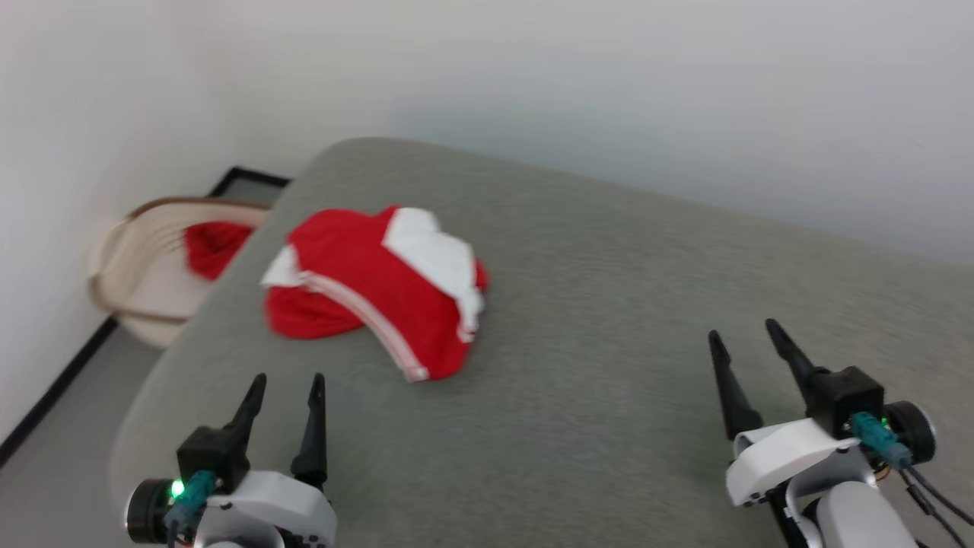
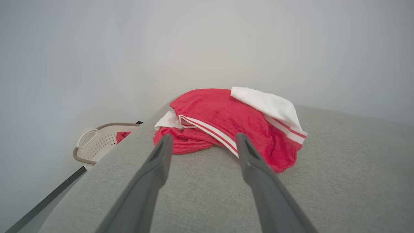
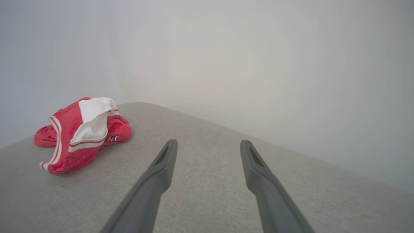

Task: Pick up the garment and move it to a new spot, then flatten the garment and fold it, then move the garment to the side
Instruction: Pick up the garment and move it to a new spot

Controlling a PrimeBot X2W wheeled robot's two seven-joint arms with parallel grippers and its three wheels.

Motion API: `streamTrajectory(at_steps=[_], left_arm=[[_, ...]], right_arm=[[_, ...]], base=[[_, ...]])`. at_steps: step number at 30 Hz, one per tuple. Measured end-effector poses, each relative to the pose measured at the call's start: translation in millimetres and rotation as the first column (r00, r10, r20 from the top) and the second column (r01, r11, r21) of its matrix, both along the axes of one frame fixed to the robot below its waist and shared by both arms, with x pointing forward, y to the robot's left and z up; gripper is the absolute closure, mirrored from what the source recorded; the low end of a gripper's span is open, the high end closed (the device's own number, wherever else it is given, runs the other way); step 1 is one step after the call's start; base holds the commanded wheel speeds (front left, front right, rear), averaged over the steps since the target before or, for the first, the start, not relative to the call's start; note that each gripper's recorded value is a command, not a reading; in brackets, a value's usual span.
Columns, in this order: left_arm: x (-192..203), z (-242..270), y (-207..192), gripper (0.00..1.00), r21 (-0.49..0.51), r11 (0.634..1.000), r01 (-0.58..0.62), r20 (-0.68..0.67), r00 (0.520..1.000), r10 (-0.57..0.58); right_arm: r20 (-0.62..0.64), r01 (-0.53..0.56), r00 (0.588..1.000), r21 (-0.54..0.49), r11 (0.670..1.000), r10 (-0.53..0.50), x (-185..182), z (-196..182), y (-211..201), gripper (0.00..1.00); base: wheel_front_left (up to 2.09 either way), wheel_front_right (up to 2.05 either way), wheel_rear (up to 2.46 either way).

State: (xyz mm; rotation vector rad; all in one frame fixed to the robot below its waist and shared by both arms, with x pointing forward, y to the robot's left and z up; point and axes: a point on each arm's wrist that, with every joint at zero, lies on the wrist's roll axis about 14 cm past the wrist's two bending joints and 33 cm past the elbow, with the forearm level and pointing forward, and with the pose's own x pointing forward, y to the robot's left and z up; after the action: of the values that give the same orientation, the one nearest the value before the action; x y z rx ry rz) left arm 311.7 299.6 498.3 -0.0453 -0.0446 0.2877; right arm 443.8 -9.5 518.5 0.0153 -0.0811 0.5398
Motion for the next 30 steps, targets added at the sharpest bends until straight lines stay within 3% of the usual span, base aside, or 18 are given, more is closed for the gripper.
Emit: streamTrajectory(at_steps=[5, 10, 15, 23, 30], left_arm=[[-48, 1, 39, 0.00, -0.006, 0.983, -0.181, 0.010, 0.983, 0.181], [-89, -2, 62, 0.00, -0.030, 0.945, -0.326, 0.010, 0.945, 0.327], [-109, -5, 71, 0.00, -0.024, 0.918, -0.397, -0.011, 0.918, 0.397], [-110, -14, 61, 0.00, -0.037, 0.924, -0.380, -0.040, 0.925, 0.378], [-43, -6, 35, 0.00, 0.052, 0.989, -0.137, -0.056, 0.989, 0.140]], right_arm=[[0.002, -0.198, 0.980, -0.009, 0.980, 0.198, -12, 2, 73, 0.00], [0.001, -0.371, 0.929, -0.014, 0.929, 0.371, -26, 5, 136, 0.00], [-0.038, -0.476, 0.879, 0.006, 0.880, 0.476, -39, -5, 172, 0.00], [-0.054, -0.473, 0.878, 0.045, 0.880, 0.475, -35, -7, 172, 0.00], [-0.083, -0.335, 0.937, 0.054, 0.941, 0.338, -15, -21, 123, 0.00]], base=[[0.00, 0.00, 0.00], [0.00, 0.00, 0.00], [-0.12, -0.12, -0.12], [-0.05, -0.05, -0.05], [0.00, 0.00, 0.00]])
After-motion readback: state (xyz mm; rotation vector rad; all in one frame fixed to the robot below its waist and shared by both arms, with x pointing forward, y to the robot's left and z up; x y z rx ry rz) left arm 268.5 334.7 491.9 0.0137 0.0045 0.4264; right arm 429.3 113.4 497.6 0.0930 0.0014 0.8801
